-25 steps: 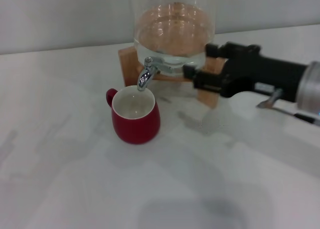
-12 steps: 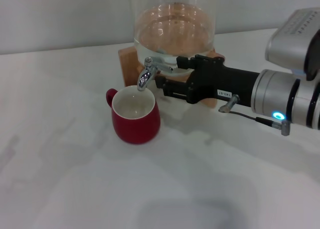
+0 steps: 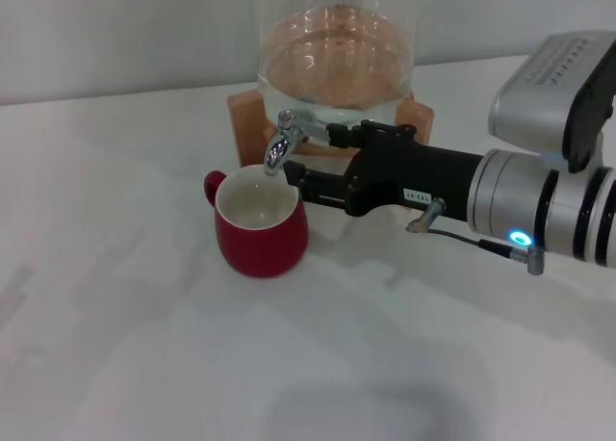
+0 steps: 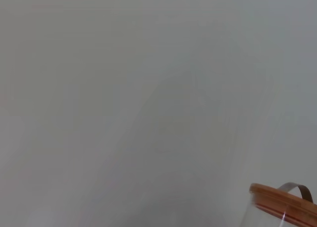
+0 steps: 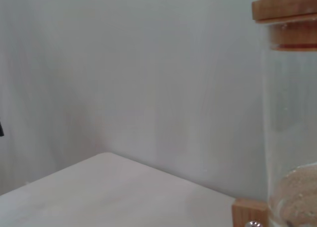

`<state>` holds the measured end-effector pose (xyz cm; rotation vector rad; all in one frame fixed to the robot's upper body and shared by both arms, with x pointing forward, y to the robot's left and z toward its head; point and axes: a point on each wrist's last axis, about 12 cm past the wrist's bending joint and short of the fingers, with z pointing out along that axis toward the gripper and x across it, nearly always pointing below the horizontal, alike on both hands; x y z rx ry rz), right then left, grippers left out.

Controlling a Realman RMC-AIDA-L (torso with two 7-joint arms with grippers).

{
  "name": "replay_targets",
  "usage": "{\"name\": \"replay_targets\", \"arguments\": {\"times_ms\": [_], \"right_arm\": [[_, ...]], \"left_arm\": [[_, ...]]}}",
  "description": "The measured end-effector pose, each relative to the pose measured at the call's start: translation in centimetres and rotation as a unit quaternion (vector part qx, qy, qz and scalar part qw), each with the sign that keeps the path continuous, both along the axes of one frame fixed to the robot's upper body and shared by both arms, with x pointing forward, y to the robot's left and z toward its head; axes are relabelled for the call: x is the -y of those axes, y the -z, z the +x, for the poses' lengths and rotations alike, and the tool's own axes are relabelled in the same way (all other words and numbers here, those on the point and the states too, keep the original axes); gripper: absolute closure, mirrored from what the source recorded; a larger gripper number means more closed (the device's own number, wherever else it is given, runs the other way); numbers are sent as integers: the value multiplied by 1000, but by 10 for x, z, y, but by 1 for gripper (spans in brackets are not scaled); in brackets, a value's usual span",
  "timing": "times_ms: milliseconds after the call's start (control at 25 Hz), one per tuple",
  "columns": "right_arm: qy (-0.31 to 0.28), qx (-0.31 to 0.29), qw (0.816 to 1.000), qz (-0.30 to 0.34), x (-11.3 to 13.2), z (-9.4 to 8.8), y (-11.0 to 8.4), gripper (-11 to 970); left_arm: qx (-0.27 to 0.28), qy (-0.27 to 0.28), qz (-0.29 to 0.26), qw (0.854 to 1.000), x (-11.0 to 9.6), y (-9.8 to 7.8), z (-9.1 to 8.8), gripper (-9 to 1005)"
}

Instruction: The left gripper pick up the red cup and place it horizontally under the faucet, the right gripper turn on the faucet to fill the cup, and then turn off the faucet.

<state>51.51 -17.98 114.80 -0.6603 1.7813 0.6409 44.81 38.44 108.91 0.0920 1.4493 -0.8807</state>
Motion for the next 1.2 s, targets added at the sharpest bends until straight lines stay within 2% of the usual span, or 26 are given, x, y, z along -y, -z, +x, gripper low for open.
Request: {"name": "replay_targets", "arguments": {"times_ms": [640,880,1200], "right_arm": [[-49,-3,999,-3,-19,-7,-1,237],[-27,7,1000,-1,-6,-9,-7,237],[-14,10,1000,0,4,-22,-8,238]], "left_arm": [[-2,-1,-1,1000,0,1,-2,259],[-9,-6,2,1000,-4,3,-8,262],[-33,-4,19,999,-19,-11,-15,263]]}}
